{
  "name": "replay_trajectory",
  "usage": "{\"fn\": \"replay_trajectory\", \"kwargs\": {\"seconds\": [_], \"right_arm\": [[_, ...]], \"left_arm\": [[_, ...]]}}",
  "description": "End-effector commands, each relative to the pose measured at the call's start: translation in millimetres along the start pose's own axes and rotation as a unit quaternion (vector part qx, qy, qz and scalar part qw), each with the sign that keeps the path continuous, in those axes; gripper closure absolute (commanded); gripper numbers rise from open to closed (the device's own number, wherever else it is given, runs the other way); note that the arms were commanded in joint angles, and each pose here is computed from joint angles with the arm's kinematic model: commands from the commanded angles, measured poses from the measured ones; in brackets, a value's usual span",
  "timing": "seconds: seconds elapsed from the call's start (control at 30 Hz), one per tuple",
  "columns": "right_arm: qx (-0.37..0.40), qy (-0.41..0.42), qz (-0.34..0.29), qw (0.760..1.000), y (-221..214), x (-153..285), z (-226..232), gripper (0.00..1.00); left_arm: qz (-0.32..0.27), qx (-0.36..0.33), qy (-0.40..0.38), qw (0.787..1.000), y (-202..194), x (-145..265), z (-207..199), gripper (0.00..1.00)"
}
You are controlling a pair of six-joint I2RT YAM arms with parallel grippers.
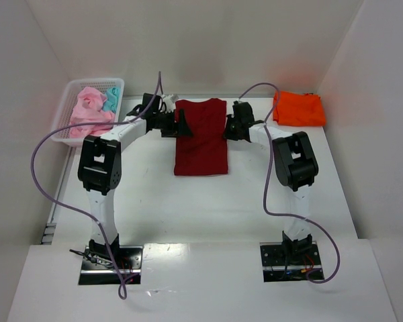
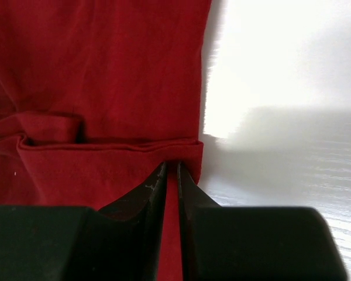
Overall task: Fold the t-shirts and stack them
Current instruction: Fold the folded rectangular tshirt in 1/3 of the way
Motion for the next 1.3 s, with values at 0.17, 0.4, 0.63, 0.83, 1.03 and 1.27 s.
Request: {"fn": "replay_trajectory", "kwargs": {"seconds": [0.17, 0.4, 0.63, 0.83, 1.03, 1.27], "right_arm": [[-0.007, 0.013, -0.087, 0.996, 68, 3, 10, 0.82], [-0.017, 0.041, -0.089, 0.995, 66, 30, 22, 0.78], [-0.019, 0.030, -0.091, 0.995, 47, 56, 9, 0.72], [-0.030, 0.026, -0.083, 0.996, 34, 59, 2, 0.72], [-0.035, 0.030, -0.073, 0.996, 27, 54, 1, 0.71], [-0.045, 0.033, -0.059, 0.997, 20, 48, 0, 0.71]], "left_arm": [[-0.025, -0.014, 0.025, 0.999, 26, -11, 14, 0.14], [-0.031, 0.019, 0.056, 0.998, 23, -7, 41, 0.14], [-0.026, 0.031, 0.074, 0.996, 15, -17, 54, 0.19], [-0.031, 0.038, 0.078, 0.996, 14, -24, 60, 0.28], [-0.029, 0.047, 0.063, 0.997, 11, -30, 60, 0.41], [-0.025, 0.054, 0.059, 0.997, 7, -38, 64, 0.58]]}}
Point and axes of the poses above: each gripper's point midway between its finger pads, its own x axis back along the fingers, its own z axis along the line the jaws close on, y = z × x, the point moved 2 cm from there along x, back along the fingers, and after that the axes turned 7 degrees about -x, right-handed, at the moved point
